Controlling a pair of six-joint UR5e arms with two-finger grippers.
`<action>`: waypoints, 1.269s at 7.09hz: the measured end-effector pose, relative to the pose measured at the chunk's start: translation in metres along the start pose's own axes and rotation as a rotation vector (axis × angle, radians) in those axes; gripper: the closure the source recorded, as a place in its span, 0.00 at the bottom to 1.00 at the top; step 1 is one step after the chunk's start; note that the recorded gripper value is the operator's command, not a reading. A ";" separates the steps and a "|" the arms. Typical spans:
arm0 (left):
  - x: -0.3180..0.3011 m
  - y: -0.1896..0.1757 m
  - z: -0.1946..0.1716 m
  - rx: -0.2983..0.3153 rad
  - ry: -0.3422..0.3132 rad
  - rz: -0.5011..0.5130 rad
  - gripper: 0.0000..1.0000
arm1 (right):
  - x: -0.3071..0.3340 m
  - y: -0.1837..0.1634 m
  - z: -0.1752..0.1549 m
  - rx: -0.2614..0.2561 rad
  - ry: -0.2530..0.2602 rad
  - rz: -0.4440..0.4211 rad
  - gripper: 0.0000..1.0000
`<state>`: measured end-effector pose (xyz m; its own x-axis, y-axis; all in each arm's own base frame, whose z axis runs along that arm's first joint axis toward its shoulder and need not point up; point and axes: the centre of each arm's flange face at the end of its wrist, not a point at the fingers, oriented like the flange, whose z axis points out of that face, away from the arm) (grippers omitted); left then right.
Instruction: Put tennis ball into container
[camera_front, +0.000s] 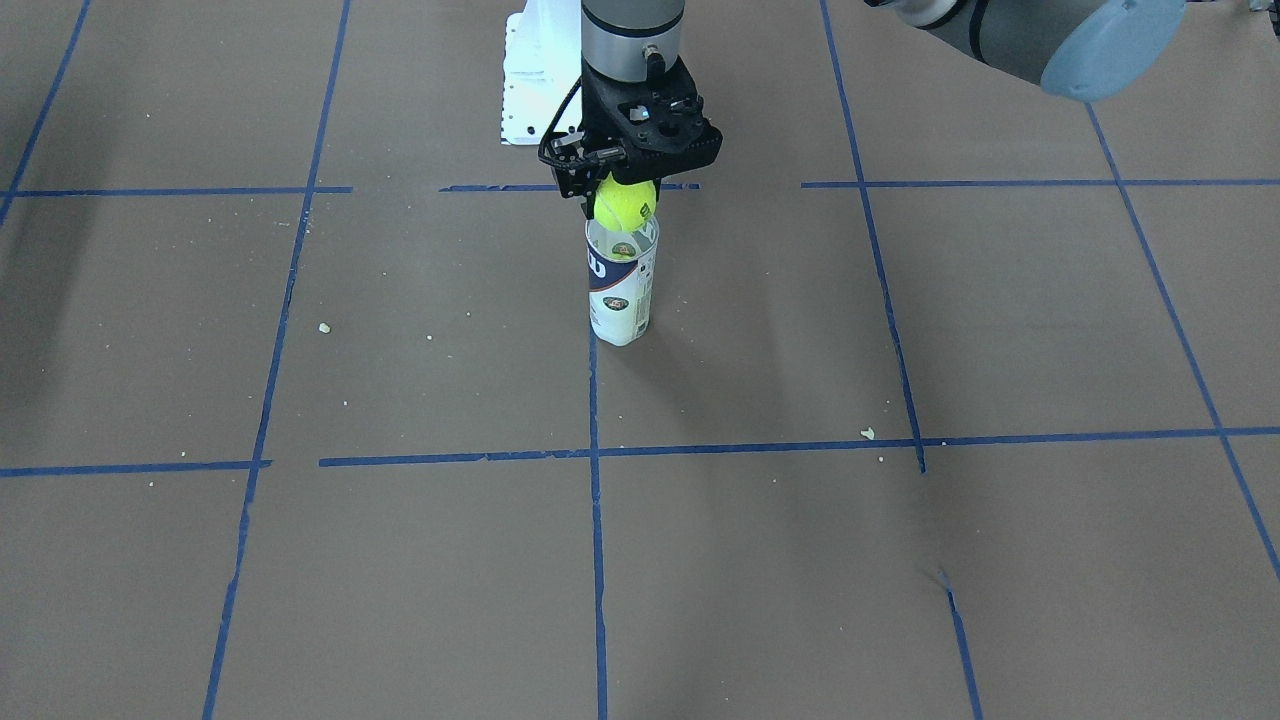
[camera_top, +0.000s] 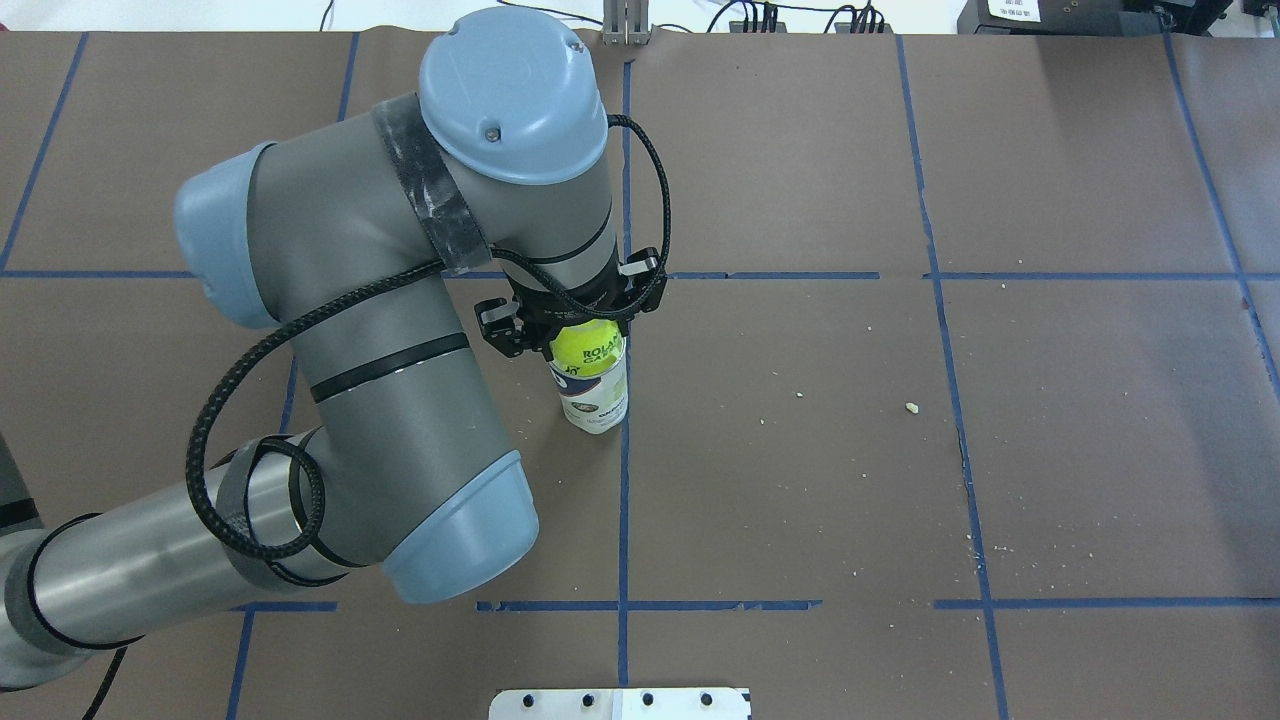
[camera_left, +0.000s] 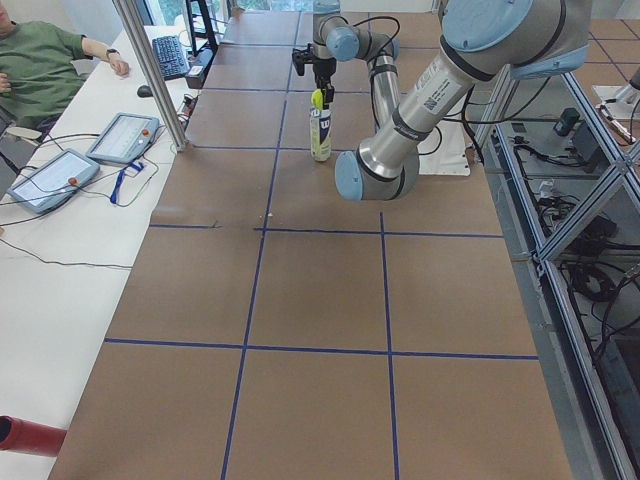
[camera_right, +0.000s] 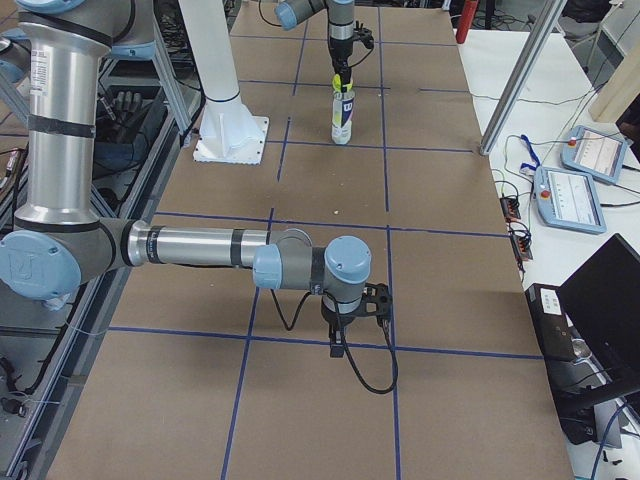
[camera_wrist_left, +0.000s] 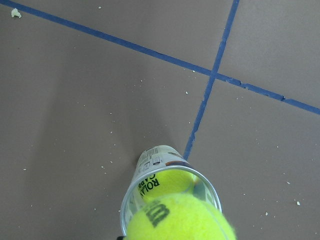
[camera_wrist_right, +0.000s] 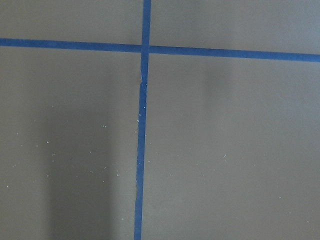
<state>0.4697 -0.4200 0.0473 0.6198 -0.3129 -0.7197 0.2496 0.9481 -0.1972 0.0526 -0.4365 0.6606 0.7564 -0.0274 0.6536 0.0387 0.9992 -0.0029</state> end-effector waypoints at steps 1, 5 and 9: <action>0.000 0.000 -0.001 0.000 0.003 0.004 0.00 | 0.000 0.000 0.000 0.000 0.000 0.000 0.00; -0.043 -0.014 -0.014 0.026 0.042 0.184 0.00 | 0.000 0.001 0.000 -0.001 0.001 0.001 0.00; -0.208 -0.176 -0.037 0.125 -0.018 0.489 0.00 | 0.000 0.000 0.000 -0.001 0.001 0.001 0.00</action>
<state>0.2693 -0.5198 0.2067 0.6988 0.1642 -0.6962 0.0134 0.9701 0.2423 0.0527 -0.4361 0.6611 0.7568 -0.0268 0.6531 0.0387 0.9992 -0.0038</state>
